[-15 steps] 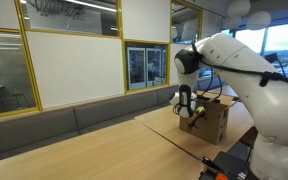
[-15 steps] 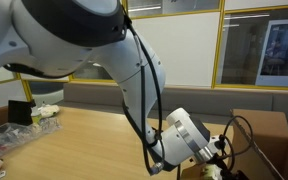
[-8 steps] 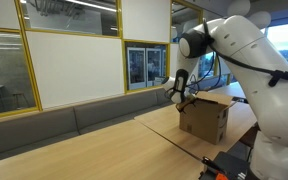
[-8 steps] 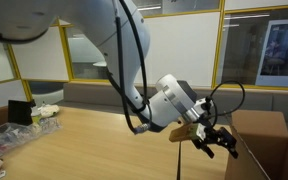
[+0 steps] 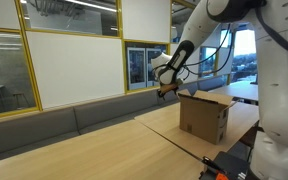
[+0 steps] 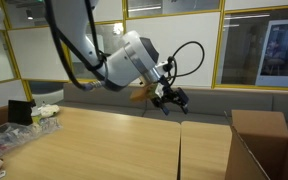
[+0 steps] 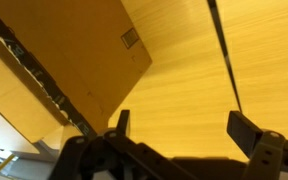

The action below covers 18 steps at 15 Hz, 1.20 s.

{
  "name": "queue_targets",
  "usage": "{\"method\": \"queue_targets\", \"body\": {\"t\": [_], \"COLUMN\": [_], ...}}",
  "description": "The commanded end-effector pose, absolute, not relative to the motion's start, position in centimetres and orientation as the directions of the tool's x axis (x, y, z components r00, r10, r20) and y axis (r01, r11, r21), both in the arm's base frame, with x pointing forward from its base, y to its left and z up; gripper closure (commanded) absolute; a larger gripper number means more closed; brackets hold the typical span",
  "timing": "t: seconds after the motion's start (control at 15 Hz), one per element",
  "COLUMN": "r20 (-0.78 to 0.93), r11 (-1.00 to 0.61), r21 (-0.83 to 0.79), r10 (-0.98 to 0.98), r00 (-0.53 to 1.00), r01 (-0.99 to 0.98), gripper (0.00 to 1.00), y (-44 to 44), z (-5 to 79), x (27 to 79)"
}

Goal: Put the green ball, masking tape and pliers inside the brown box

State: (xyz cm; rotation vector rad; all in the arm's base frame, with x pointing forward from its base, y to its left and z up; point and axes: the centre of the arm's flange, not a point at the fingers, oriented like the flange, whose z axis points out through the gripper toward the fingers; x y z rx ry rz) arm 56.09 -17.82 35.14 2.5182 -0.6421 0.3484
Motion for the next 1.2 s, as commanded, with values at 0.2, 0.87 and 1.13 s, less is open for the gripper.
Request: {"method": "queue_targets", "body": {"t": [0.2, 0.87, 1.13], "r20": [0.341, 0.204, 0.077], "r11": [-0.936, -0.994, -0.997], "r21": [0.18, -0.103, -0.071], "r10": [-0.228, -0.038, -0.024], "r00": [0.912, 0.978, 0.997], "r01": [-0.302, -0.017, -0.019], "gripper": [0.0, 0.0, 0.0], "y": [-8.7, -5.8, -5.8], "z": [47.2, 54.2, 54.0], "x": [49.6, 41.7, 39.3]}}
